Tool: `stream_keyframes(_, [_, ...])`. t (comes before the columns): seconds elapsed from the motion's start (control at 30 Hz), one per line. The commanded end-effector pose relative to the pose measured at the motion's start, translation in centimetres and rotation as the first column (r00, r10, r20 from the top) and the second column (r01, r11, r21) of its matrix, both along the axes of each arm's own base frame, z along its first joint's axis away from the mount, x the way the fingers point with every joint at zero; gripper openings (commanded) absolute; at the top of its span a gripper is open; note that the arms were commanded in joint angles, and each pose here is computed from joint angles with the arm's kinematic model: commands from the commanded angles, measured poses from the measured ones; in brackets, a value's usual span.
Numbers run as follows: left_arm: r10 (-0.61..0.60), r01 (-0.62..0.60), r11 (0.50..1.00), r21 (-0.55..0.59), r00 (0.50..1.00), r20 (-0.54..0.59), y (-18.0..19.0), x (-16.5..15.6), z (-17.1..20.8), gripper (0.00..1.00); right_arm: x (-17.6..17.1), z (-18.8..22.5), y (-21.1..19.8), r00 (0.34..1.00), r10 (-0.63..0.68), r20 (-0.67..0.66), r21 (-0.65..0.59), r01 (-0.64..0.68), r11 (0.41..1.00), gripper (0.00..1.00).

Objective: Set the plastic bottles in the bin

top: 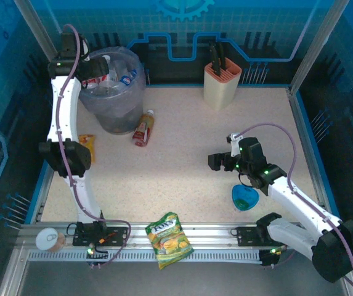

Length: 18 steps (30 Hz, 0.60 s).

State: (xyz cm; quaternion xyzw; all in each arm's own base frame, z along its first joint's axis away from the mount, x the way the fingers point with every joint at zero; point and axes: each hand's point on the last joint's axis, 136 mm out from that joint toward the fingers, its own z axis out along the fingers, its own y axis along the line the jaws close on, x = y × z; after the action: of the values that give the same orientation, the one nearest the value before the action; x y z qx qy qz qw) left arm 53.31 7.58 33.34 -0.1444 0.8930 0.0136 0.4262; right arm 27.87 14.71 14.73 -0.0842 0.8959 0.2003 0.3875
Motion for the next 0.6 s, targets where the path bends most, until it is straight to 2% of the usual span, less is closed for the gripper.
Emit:
stream_keyframes(0.0, [0.001, -0.005, 0.999, 0.05, 0.997, 0.079, 0.2, -1.9, 4.2, 0.87, 0.4, 0.3, 0.0, 1.0, -0.003, -0.001, 0.011, 0.003, 1.0, 1.0])
stream_keyframes(0.13, [0.003, -0.013, 0.994, 0.104, 0.995, 0.099, 0.2, -3.1, 5.8, 0.84, 0.6, 0.2, 0.5, 1.0, 0.007, -0.009, 0.014, -0.007, 1.0, 1.0])
stream_keyframes(0.27, [-0.018, 0.008, 0.995, 0.099, 0.995, 0.097, -0.8, -4.4, 6.3, 0.75, 0.7, 0.1, 1.0, 1.0, 0.018, -0.012, 0.019, -0.018, 1.0, 1.0])
stream_keyframes(0.43, [-0.155, 0.145, 0.98, 0.136, 0.986, 0.063, -6.8, -7.2, 5.8, 0.77, 0.9, 0.2, 1.0, 1.0, 0.007, -0.013, 0.002, -0.007, 1.0, 1.0])
stream_keyframes(0.57, [-0.286, 0.28, 0.947, 0.154, 0.958, 0.011, -13.0, -10.3, 2.7, 0.8, 1.0, 0.0, 0.7, 1.0, -0.014, -0.014, -0.004, 0.014, 1.0, 1.0])
